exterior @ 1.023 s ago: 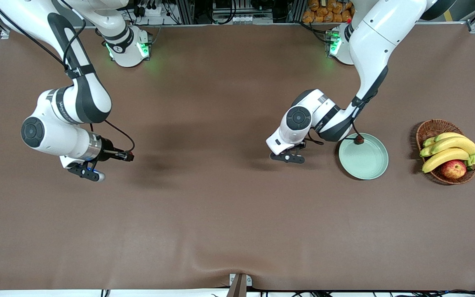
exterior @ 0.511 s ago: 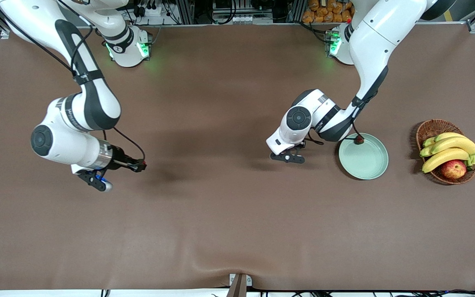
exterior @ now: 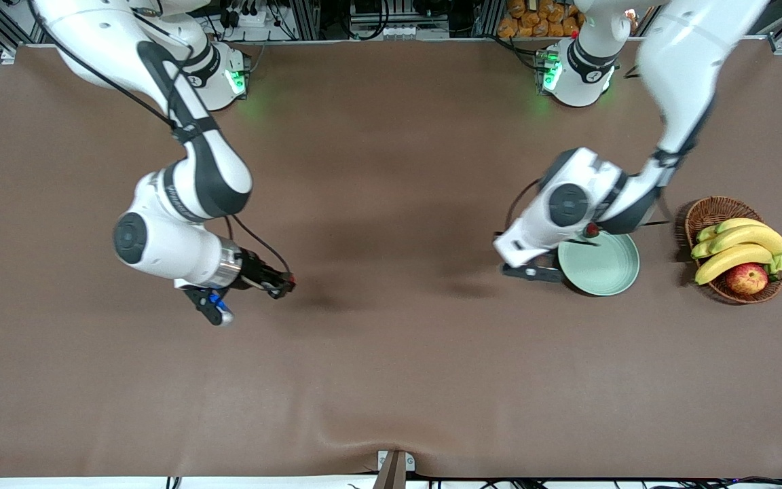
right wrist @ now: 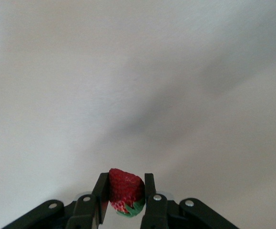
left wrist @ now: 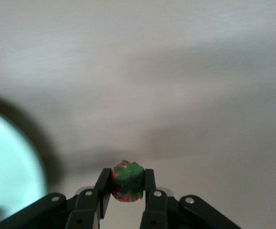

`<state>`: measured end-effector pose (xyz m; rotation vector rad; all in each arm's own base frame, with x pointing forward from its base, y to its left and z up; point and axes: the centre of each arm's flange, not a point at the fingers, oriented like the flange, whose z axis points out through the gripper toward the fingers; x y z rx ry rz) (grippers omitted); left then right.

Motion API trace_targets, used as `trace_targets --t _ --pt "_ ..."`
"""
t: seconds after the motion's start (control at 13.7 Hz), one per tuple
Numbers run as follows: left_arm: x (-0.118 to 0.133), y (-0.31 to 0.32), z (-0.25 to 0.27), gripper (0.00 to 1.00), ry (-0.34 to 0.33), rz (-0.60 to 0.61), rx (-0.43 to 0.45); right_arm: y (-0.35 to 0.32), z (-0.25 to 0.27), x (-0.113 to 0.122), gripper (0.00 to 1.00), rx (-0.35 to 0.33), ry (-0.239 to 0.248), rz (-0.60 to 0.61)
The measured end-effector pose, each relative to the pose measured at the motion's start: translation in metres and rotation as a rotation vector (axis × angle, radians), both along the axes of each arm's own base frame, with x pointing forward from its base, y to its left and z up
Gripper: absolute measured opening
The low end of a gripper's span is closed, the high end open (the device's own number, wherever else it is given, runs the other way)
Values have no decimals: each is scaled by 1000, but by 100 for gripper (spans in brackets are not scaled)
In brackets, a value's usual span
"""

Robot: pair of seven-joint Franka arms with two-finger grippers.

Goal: Collect all strawberries into plate
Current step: 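Drop the strawberry on the plate with the left gripper while the right gripper advances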

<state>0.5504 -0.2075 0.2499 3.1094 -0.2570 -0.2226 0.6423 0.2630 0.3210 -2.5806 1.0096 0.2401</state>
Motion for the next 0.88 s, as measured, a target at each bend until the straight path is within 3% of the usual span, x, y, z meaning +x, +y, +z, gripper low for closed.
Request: trace_targets --t 0.29,0.58,0.88 --pt "9 78 3 32 65 41 -4 110 -26 -5 34 60 -72 -169" --pt "10 102 -1 32 89 63 1 227 -63 -44 34 166 -128 -296" --pt "13 133 -11 32 100 96 20 297 -89 -81 34 211 -117 -293"
